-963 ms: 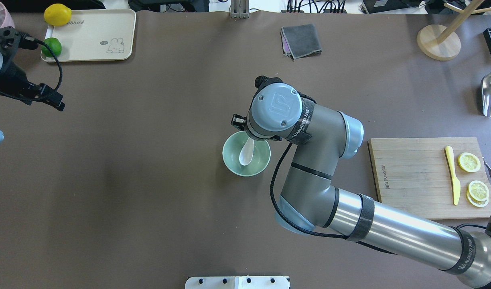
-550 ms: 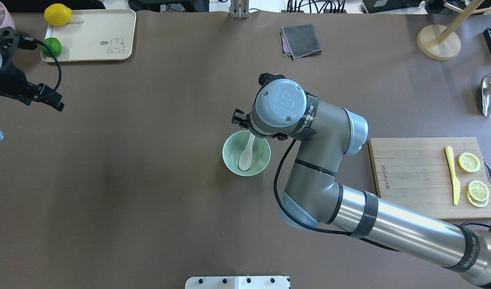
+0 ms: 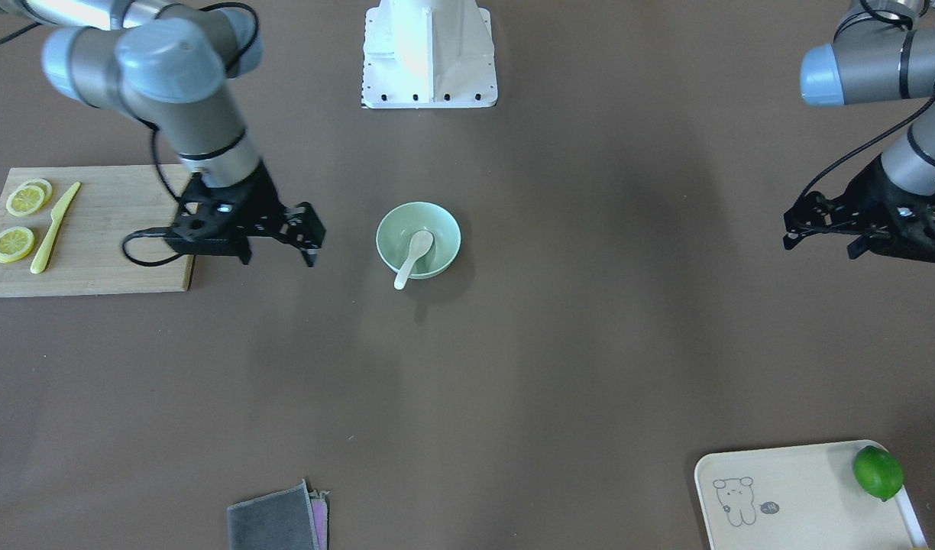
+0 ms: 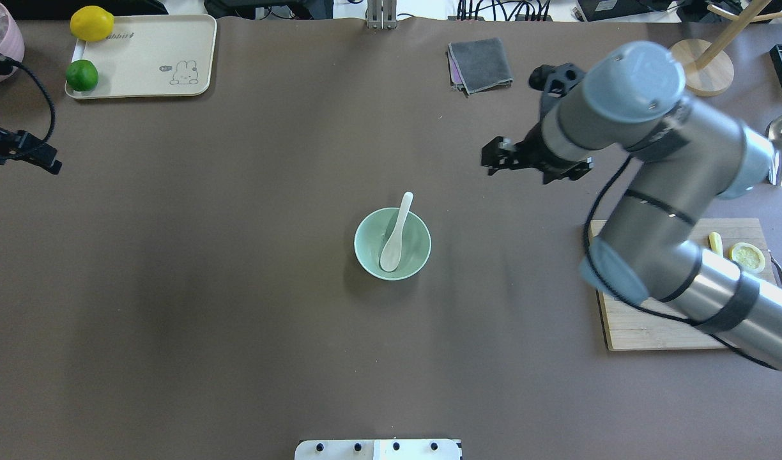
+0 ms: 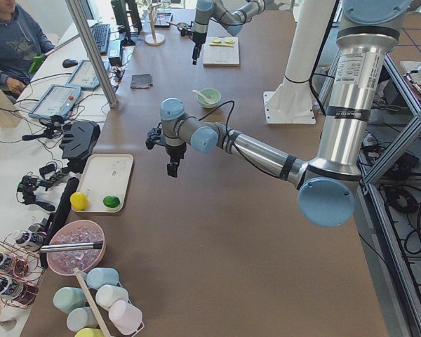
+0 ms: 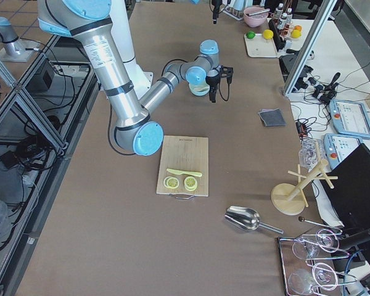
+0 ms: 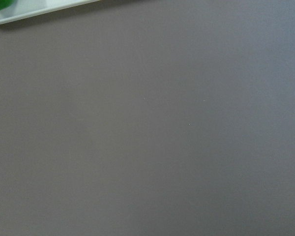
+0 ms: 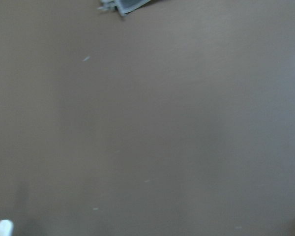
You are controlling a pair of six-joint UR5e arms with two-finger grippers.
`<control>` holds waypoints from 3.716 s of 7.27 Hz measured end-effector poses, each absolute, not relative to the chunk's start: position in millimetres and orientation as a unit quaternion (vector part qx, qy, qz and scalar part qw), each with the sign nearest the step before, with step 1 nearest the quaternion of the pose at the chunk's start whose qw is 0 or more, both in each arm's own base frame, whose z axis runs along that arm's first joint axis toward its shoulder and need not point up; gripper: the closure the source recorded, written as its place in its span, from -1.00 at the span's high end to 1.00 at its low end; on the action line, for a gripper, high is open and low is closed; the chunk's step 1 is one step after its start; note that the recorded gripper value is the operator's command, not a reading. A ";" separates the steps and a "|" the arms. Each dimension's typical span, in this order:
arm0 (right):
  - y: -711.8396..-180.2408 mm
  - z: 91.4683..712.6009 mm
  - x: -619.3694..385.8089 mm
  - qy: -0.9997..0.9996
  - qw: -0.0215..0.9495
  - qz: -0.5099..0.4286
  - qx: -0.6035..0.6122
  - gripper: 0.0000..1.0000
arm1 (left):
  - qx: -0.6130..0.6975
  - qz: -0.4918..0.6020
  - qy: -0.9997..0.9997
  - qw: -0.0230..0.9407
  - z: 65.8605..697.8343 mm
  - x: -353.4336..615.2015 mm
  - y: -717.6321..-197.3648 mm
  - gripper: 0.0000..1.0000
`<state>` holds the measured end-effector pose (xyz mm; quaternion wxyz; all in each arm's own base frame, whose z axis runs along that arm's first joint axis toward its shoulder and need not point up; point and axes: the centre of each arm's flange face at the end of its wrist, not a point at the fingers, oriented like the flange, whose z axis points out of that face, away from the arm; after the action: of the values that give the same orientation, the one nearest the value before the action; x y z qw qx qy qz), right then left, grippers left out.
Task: Place spoon in bowl
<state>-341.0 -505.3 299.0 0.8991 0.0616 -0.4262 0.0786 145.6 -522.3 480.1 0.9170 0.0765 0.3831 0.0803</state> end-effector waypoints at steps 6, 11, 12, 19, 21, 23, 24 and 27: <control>-457.8 584.9 -19.5 -0.360 0.926 -0.095 0.064 1.00 | 0.073 0.105 0.363 0.923 641.4 -45.0 -454.8 0.97; -433.5 647.4 41.1 -0.365 0.926 -0.085 0.056 1.00 | 0.070 0.088 0.384 0.917 641.9 -49.9 -439.6 0.97; -425.3 652.9 42.6 -0.369 0.924 -0.081 0.052 1.00 | 0.068 0.086 0.390 0.914 640.0 -48.9 -441.5 0.97; -410.5 661.4 40.6 -0.399 0.914 -0.072 0.037 1.00 | 0.016 0.066 0.398 0.915 619.3 -48.0 -447.5 0.97; -410.7 661.0 40.5 -0.399 0.913 -0.074 0.039 1.00 | 0.022 0.068 0.395 0.916 614.2 -49.0 -454.0 0.97; -411.5 660.9 41.3 -0.393 0.915 -0.075 0.042 1.00 | 0.022 0.067 0.395 0.916 614.7 -49.7 -453.3 0.97; -411.1 661.9 41.9 -0.389 0.917 -0.076 0.042 1.00 | 0.020 0.066 0.395 0.916 616.4 -49.6 -452.6 0.97; -410.5 663.9 43.0 -0.383 0.920 -0.076 0.041 1.00 | 0.021 0.067 0.394 0.916 616.1 -49.7 -451.2 0.97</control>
<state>43.0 -410.5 663.9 0.9199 0.0405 -0.3827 -0.0756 -49.7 -451.2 616.1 0.9164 0.0205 0.3940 0.0666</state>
